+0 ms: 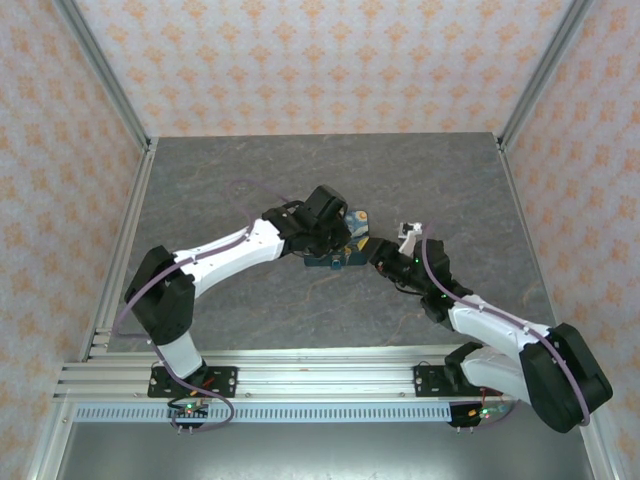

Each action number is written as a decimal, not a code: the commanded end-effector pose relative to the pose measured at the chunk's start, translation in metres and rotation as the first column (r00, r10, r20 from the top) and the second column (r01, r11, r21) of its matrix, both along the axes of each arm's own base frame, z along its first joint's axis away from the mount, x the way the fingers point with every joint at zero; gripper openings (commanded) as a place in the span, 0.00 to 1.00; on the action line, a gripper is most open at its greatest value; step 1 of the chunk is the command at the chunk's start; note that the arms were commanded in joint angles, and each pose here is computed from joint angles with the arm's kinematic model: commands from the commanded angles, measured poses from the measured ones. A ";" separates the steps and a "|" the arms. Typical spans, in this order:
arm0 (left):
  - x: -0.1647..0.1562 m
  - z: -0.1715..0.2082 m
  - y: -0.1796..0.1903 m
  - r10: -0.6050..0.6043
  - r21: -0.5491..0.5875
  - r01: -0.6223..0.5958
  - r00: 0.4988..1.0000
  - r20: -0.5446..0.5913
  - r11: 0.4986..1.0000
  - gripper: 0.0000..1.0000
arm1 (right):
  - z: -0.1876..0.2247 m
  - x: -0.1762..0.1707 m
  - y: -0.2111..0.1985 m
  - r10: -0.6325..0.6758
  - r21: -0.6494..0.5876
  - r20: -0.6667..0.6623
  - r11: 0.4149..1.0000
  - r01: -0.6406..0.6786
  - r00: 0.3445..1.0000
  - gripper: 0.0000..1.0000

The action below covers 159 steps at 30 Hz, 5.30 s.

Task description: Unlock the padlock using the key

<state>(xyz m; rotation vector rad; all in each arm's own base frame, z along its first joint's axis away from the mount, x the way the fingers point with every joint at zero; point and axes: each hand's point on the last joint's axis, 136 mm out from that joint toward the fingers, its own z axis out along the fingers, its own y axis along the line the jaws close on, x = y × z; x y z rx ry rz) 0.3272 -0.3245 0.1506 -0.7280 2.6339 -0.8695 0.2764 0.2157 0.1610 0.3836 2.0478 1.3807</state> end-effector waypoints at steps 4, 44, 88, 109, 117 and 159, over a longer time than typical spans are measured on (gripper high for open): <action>0.001 0.000 -0.001 0.016 0.045 -0.016 1.000 0.001 0.999 0.00 | 0.029 0.008 0.007 -0.001 0.037 0.101 0.999 -0.003 0.995 0.32; 0.005 -0.002 -0.008 0.021 0.041 -0.021 1.000 0.001 0.999 0.00 | 0.005 0.002 0.039 0.100 -0.006 0.066 0.995 -0.100 0.993 0.11; 0.004 0.002 0.002 0.030 0.028 -0.032 0.997 0.072 0.999 0.00 | 0.017 0.001 0.010 0.008 0.024 0.086 1.000 -0.010 0.996 0.48; 0.041 0.071 0.011 0.060 -0.206 0.051 0.866 0.497 0.977 0.00 | 0.070 0.020 -0.004 -0.043 0.228 0.100 0.973 0.019 0.994 0.46; 0.049 0.102 0.019 0.158 -0.338 0.066 0.790 0.592 0.939 0.00 | 0.101 0.036 0.006 -0.039 0.290 0.149 0.957 -0.006 0.988 0.44; 0.066 0.111 0.018 0.296 -0.473 0.005 0.773 0.561 0.881 0.00 | 0.094 0.048 0.030 0.059 0.350 0.173 0.929 -0.118 0.983 0.29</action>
